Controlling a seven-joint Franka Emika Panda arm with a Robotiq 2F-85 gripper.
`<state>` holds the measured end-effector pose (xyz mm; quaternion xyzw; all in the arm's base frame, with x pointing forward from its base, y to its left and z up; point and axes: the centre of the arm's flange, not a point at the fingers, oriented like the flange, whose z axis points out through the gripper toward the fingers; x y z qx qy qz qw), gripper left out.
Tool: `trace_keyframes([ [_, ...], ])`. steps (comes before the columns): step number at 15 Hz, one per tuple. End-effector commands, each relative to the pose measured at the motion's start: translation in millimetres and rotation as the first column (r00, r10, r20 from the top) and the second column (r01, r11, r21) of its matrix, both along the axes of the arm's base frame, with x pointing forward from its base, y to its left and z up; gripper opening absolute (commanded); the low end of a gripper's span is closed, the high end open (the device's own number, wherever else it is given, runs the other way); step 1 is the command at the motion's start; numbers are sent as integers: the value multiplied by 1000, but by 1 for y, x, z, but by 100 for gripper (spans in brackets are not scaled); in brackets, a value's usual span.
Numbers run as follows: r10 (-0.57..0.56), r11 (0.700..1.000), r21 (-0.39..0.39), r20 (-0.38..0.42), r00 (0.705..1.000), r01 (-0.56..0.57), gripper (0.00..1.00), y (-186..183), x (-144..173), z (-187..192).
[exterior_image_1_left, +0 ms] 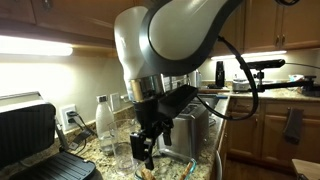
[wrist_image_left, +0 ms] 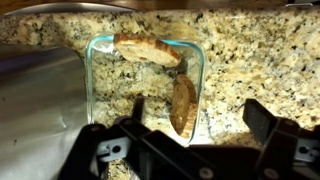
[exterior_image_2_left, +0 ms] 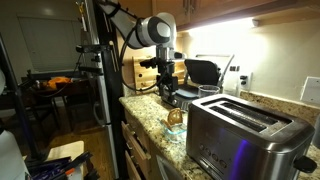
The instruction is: Put the two slices of bread in each of the two slots of the toaster
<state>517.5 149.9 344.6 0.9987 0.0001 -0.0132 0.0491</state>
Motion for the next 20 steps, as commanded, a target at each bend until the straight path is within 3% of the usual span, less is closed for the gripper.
trace_keyframes([
  [1,-31,1000,-6,19,999,31,100,-1,14,-9],
  [20,-68,998,11,-13,998,69,100,-8,30,-54],
])
